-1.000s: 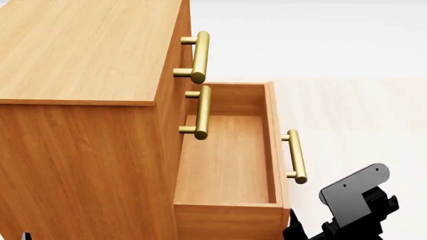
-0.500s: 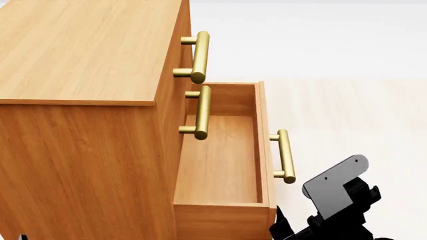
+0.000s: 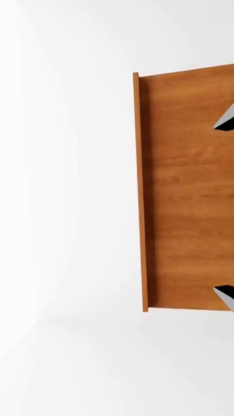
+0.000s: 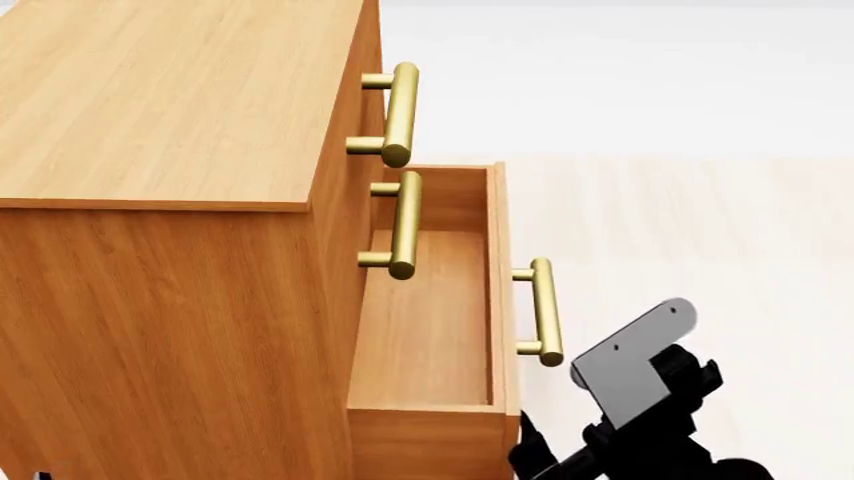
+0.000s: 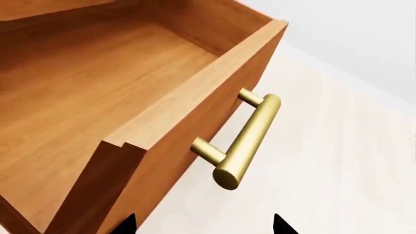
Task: Close the bottom drawer of the cabinet.
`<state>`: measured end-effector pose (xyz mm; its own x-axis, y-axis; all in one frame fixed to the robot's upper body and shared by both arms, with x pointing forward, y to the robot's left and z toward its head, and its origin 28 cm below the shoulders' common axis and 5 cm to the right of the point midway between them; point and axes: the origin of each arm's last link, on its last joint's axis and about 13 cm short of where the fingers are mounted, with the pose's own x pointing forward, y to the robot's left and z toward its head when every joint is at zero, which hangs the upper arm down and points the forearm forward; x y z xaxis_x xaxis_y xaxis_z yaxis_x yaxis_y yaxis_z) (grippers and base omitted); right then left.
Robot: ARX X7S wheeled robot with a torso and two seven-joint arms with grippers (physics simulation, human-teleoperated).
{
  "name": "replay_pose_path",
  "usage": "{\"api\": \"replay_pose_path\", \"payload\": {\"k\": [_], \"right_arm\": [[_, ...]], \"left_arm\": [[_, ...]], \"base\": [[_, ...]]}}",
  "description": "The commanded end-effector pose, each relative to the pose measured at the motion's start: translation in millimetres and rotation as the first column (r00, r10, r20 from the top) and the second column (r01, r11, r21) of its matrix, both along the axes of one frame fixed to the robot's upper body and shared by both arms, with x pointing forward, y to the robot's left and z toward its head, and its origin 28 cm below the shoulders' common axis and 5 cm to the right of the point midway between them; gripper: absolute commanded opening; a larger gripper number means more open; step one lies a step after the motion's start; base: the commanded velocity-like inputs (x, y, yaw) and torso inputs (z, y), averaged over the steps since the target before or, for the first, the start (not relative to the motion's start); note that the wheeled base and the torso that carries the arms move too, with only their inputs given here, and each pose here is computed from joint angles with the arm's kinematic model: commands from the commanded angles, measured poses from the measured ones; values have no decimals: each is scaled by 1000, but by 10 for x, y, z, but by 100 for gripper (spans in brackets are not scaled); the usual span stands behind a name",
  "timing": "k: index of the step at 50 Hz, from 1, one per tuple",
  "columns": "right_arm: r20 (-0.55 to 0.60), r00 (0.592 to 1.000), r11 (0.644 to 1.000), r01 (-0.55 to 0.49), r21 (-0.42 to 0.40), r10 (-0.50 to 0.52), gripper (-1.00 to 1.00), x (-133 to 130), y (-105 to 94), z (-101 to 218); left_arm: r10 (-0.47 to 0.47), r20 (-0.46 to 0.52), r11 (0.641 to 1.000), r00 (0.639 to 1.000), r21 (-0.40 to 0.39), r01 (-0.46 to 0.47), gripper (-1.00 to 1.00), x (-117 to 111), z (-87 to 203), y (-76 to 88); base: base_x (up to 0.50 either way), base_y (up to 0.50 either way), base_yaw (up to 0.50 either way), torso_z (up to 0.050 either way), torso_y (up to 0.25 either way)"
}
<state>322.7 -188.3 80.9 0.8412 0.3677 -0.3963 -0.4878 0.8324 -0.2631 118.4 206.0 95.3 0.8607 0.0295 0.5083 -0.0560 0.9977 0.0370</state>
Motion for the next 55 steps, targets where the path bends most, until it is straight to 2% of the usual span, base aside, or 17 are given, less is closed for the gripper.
{"api": "replay_pose_path", "payload": {"k": [1, 33, 55], "right_arm": [[14, 1000, 1000, -21, 8, 21, 100, 80, 59, -1], [27, 989, 989, -147, -14, 147, 100, 204, 340, 72], [35, 980, 980, -198, 3, 198, 100, 309, 497, 84]], "left_arm": [[14, 12, 1000, 1000, 8, -14, 100, 18, 7, 12], [21, 16, 1000, 1000, 2, -21, 100, -5, 5, 27], [25, 14, 1000, 1000, -2, -25, 100, -9, -3, 36]], "base": [[0, 0, 0, 0, 0], [0, 0, 0, 0, 0], [0, 0, 0, 0, 0]]}}
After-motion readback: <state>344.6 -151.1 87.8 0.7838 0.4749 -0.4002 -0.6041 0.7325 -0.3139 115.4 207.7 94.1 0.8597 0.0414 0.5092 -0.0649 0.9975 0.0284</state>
